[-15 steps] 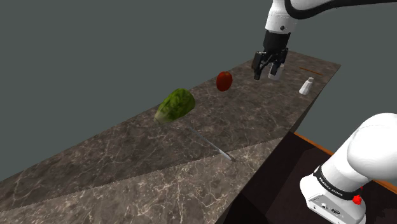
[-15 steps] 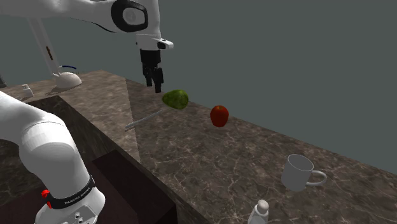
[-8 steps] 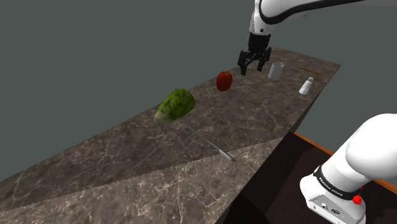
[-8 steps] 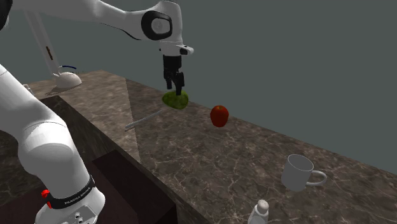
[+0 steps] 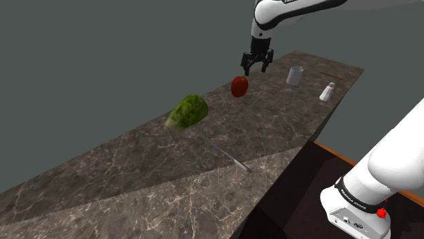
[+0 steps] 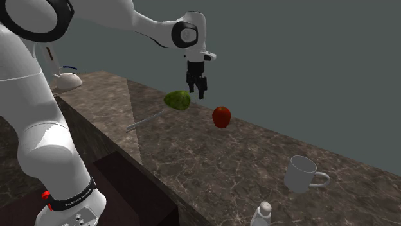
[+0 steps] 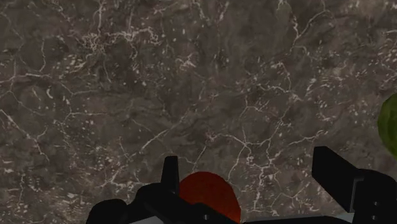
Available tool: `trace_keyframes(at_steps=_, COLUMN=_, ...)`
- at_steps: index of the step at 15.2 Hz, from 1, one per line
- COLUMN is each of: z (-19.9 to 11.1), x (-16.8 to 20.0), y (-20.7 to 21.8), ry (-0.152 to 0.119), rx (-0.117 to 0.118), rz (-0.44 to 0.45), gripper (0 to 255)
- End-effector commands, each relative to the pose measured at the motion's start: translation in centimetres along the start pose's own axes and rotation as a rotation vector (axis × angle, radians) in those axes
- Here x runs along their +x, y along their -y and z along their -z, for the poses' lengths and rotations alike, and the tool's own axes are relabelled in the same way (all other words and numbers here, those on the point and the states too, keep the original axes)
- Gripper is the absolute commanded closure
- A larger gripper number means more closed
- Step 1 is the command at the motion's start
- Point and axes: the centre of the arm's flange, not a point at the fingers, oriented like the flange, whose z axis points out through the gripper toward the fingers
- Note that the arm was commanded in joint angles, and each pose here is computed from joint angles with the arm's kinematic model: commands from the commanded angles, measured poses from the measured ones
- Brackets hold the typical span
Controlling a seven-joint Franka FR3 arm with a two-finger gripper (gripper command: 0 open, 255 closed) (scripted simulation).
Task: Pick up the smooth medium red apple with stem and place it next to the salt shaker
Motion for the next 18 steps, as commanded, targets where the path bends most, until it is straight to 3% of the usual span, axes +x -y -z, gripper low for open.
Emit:
trace_keyframes(at_steps=1, z=-0.7, x=2.7, y=-0.3, ry=-0.004, rx=-0.004, rz=-0.014, gripper=0)
trace_keyframes(at_steps=10, z=-3.4, x=13.6, y=-2.2, ry=-0.019, rx=-0.021, rz=-0.077, gripper=0)
trace_keyframes(at_steps=18, z=-7.4, x=13.7, y=-2.3, ry=-0.019, rx=-0.021, rz=-0.078, gripper=0)
